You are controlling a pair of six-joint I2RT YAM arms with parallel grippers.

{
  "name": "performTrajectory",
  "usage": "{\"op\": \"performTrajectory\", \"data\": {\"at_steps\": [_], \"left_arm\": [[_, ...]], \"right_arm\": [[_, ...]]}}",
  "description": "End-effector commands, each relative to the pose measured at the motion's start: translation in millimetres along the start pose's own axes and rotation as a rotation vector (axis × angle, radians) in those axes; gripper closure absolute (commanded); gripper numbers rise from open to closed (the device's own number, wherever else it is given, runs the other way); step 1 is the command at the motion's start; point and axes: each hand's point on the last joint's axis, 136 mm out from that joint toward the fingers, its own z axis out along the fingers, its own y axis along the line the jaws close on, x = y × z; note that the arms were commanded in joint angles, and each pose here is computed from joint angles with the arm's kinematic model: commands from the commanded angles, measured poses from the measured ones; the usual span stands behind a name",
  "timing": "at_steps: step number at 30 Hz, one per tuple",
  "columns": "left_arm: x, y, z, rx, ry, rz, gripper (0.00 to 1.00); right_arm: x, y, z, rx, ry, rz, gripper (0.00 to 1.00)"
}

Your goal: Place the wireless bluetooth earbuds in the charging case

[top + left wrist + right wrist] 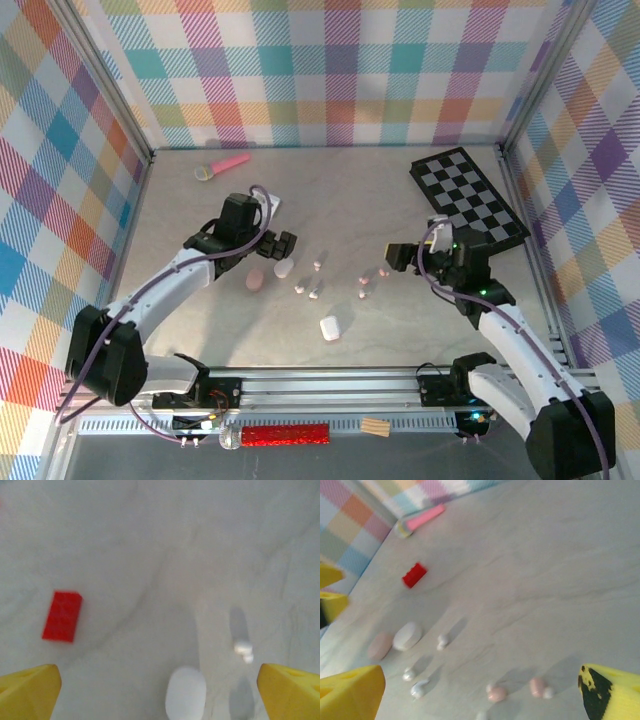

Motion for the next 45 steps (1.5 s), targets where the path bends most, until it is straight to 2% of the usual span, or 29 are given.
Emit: {"op": "performTrajectory", "data": {"at_steps": [1, 6, 9, 14, 17, 26, 32, 38, 41, 45], "left_arm": [[50, -15, 8, 0.082, 0.256, 0.049, 0.00], [73, -23, 25, 0.098, 0.394, 0.084, 0.04], [82, -24, 33, 0.067, 0.469, 0.114, 0.11], [95, -22, 45, 0.039, 0.552, 0.136, 0.20], [100, -25, 53, 0.050, 0.582, 0.139, 0.23], [101, -33, 74, 0.051, 0.603, 0.165, 0.29], [104, -37, 82, 0.055, 0.611, 0.172, 0.45], [106, -33, 78, 0.034, 0.608, 0.189, 0.58], [100, -33, 73, 0.034, 0.577, 0.194, 0.58], [80, -42, 64, 0.084, 0.465, 0.204, 0.58]], "right_arm": [[2, 25, 6, -0.069, 0.045, 0.014, 0.01], [16, 37, 23, -0.118, 0.108, 0.024, 0.01], [22, 43, 31, -0.123, 0.131, 0.022, 0.01], [27, 47, 39, -0.123, 0.144, 0.017, 0.01], [27, 47, 41, -0.120, 0.147, 0.012, 0.01], [30, 48, 45, -0.119, 0.156, 0.018, 0.01], [35, 51, 48, -0.122, 0.168, 0.030, 0.01], [31, 40, 46, -0.050, 0.149, 0.064, 0.01], [30, 35, 44, -0.003, 0.164, 0.102, 0.01], [31, 39, 41, -0.002, 0.196, 0.183, 0.01]]}}
